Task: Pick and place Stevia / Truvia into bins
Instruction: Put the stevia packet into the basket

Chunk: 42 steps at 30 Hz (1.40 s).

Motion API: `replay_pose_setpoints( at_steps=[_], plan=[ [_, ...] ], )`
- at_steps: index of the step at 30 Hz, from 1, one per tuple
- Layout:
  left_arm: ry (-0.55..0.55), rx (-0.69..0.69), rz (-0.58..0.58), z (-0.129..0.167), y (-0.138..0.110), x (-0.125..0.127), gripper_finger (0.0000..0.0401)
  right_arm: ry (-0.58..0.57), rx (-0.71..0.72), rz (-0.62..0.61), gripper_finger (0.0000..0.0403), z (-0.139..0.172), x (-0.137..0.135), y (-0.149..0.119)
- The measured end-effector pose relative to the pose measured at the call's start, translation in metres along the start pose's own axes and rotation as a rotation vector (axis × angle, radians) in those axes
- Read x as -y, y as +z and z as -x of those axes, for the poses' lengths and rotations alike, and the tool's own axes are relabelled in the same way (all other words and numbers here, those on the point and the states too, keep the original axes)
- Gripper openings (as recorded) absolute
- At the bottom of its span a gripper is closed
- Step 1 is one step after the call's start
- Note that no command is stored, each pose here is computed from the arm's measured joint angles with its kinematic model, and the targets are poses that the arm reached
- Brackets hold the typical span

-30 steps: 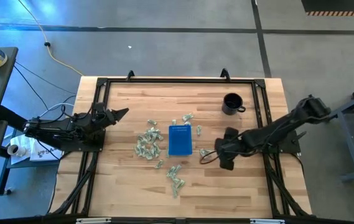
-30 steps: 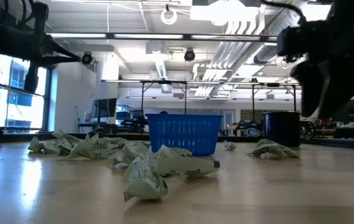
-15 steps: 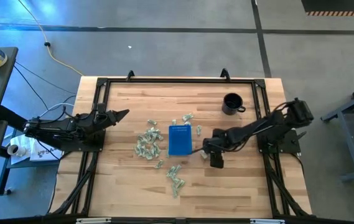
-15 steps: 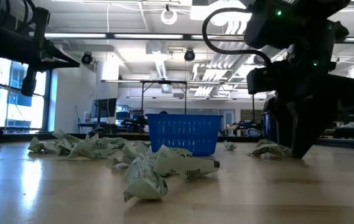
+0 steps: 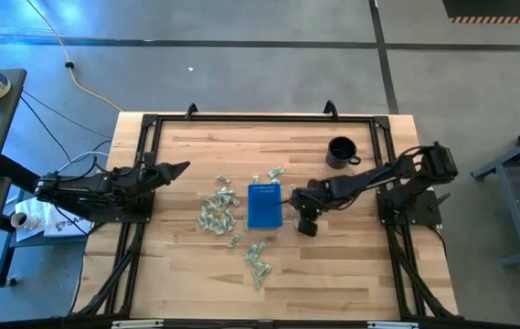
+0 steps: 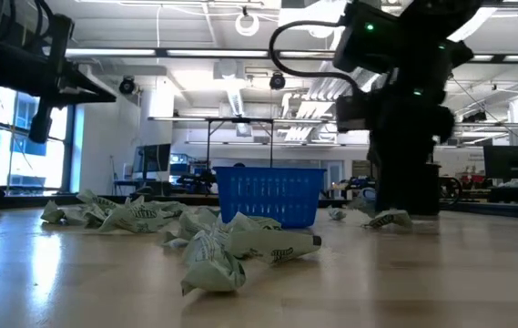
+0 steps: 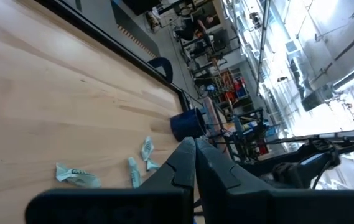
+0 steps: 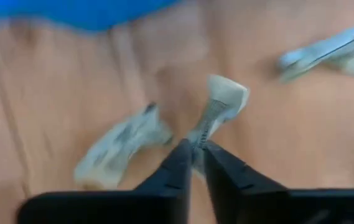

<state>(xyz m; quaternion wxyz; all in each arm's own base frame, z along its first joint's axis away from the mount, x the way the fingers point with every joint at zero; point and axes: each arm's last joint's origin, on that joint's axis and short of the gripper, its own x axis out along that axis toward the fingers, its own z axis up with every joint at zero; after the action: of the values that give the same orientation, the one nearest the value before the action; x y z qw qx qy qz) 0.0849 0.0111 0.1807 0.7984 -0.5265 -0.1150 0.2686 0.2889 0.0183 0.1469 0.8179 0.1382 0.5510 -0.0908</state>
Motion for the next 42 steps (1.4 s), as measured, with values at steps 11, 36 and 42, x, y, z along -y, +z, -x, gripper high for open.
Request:
replay_pose_setpoints(
  at_steps=[11,36,42],
  plan=[
    [0.013,-0.005,-0.009,0.0,-0.001,-0.002,0.0046,-0.059,0.258,0.003,0.0008,0.064,0.004,0.087],
    [-0.036,-0.132,-0.077,0.0,-0.004,0.0,0.0046,-0.198,0.007,0.061,0.0254,0.091,-0.032,0.058],
    [-0.093,-0.237,-0.164,0.001,-0.007,0.001,0.0046,-0.216,-0.122,0.035,0.0264,0.073,-0.058,0.007]
  ],
)
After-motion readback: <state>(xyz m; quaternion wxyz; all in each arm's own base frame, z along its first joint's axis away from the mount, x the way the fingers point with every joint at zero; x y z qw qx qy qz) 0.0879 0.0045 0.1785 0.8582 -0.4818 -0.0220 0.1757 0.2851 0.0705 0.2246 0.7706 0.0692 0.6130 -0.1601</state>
